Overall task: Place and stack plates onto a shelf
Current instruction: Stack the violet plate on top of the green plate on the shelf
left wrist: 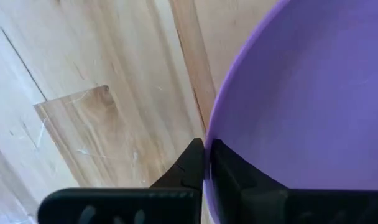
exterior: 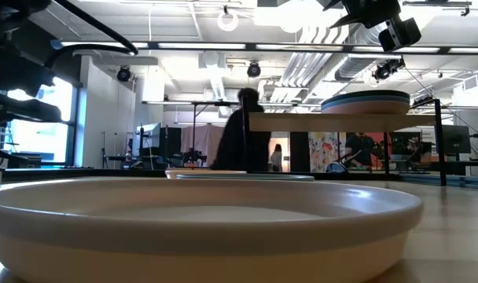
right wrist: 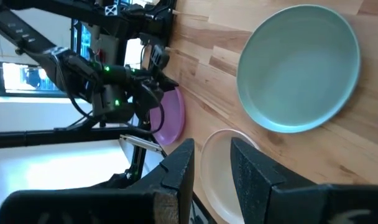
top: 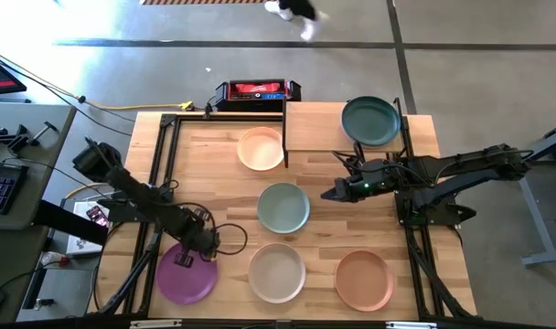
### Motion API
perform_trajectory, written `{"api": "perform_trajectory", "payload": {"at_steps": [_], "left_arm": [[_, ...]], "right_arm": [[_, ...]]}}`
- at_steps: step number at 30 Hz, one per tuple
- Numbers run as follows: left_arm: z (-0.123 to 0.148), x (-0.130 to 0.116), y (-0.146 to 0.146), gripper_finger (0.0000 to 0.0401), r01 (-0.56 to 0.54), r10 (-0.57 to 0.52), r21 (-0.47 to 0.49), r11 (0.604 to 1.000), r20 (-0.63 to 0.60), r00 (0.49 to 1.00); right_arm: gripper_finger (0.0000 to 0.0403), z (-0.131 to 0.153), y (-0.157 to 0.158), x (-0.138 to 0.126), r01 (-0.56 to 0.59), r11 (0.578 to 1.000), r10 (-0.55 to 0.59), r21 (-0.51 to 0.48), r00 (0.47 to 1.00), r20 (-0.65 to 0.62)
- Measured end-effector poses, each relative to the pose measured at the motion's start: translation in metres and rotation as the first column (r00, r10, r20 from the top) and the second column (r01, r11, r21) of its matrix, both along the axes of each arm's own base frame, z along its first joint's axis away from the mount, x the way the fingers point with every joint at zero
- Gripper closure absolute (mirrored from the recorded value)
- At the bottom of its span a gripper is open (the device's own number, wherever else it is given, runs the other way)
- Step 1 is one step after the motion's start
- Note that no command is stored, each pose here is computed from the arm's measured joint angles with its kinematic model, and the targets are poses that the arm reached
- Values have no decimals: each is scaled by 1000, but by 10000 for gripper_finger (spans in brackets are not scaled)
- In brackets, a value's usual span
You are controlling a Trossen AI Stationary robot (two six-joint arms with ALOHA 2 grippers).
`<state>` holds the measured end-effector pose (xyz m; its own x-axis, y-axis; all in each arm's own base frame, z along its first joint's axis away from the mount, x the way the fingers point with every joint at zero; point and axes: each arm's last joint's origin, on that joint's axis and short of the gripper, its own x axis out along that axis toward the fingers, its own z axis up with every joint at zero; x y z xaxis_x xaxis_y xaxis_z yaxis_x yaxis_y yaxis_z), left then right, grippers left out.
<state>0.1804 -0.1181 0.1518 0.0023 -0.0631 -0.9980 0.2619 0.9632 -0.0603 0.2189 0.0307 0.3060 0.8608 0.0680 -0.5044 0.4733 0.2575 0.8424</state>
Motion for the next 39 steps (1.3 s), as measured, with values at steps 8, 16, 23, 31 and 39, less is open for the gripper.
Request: {"api": "perform_trajectory", "payload": {"at_steps": [8, 16, 23, 31, 39], "left_arm": [[12, 2, 16, 400, -81, 81, -18, 997, 12, 997], [44, 10, 37, 401, -177, 175, 17, 984, 81, 981], [82, 19, 57, 401, -280, 268, 51, 959, 167, 949], [130, 37, 80, 401, -435, 390, 69, 898, 333, 858], [175, 48, 109, 401, -634, 466, 128, 762, 571, 676]], "right_arm": [[315, 0, 0, 0, -48, 996, 49, -70, 999, 3], [309, -1, 0, 0, -100, 982, 100, -160, 995, -3], [263, -1, -2, 0, -88, 963, 89, -255, 996, -8], [231, 1, -6, 1, -25, 905, 31, -425, 999, 8], [231, 16, -10, 7, 22, 716, 65, -697, 993, 98]]}}
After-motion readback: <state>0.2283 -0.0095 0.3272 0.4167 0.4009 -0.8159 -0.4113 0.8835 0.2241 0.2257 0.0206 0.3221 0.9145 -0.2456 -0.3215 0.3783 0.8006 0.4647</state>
